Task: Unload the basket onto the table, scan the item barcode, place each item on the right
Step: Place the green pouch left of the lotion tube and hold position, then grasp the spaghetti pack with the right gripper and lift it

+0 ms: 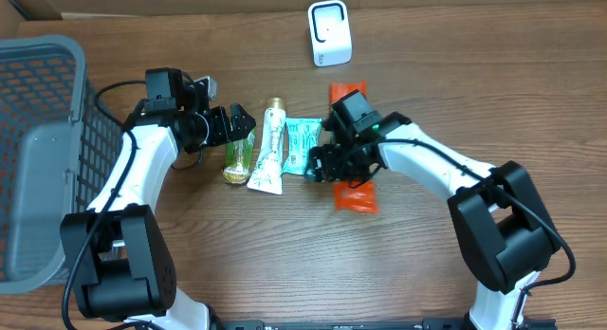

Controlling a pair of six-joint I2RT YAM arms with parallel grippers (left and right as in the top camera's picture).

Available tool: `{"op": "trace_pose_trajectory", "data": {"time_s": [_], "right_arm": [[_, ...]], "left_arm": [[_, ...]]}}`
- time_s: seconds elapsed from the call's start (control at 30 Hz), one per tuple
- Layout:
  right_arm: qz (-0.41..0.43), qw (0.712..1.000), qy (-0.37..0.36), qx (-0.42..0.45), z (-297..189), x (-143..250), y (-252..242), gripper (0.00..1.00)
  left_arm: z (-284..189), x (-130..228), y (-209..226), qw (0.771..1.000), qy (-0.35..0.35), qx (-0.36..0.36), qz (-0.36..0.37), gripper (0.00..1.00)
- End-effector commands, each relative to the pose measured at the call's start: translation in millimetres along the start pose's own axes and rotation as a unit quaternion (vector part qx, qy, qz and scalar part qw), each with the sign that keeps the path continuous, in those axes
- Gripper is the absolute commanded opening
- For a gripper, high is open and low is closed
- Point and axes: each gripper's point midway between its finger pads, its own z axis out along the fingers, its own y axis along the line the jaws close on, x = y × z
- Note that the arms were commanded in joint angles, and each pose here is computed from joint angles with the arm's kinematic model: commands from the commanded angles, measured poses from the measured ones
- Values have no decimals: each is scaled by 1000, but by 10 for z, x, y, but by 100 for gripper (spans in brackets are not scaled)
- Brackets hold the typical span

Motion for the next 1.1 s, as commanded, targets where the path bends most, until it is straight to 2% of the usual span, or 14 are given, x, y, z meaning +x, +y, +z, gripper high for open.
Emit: {"op": "trace_pose_trajectory", "data": {"time_s": [0.0,0.2,0.37,0.47,0.57,0.63,0.7,0.77,0.87,0.93,1.07], "right_arm": [[67,990,-40,119,-274,-219,-780,83],[154,975,-54,149,-748,-301,-1731,86],[193,966,-150,80,-1087,-712,-2156,91],[169,961,-219,-32,-1321,-1061,-2049,92],[170,949,-244,-107,-1475,-1224,-1876,89],[246,936,-234,-96,-1451,-1207,-1929,74],[336,914,-213,-83,-1366,-1123,-1961,74],[369,905,-192,-86,-1290,-1065,-1878,75],[384,903,-176,-82,-1180,-1034,-1726,86],[387,903,-176,-67,-1123,-1033,-1678,89],[372,910,-178,-42,-975,-1047,-1477,90]], "left_arm": [[-26,-57,6,1000,-7,-2,5,100],[-26,-57,6,1000,-7,-1,5,100],[-26,-57,6,1000,-7,-1,5,100],[-26,-57,6,1000,-7,-1,5,100],[-26,-57,6,1000,-7,-1,5,99],[-26,-56,6,1000,-7,-2,5,99],[-26,-57,6,1000,-7,-1,5,100],[-26,-56,6,1000,-7,-2,5,100],[-26,-57,6,1000,-7,-1,5,100],[-26,-56,6,1000,-7,-2,5,99],[-26,-57,6,1000,-7,-1,5,100]]}}
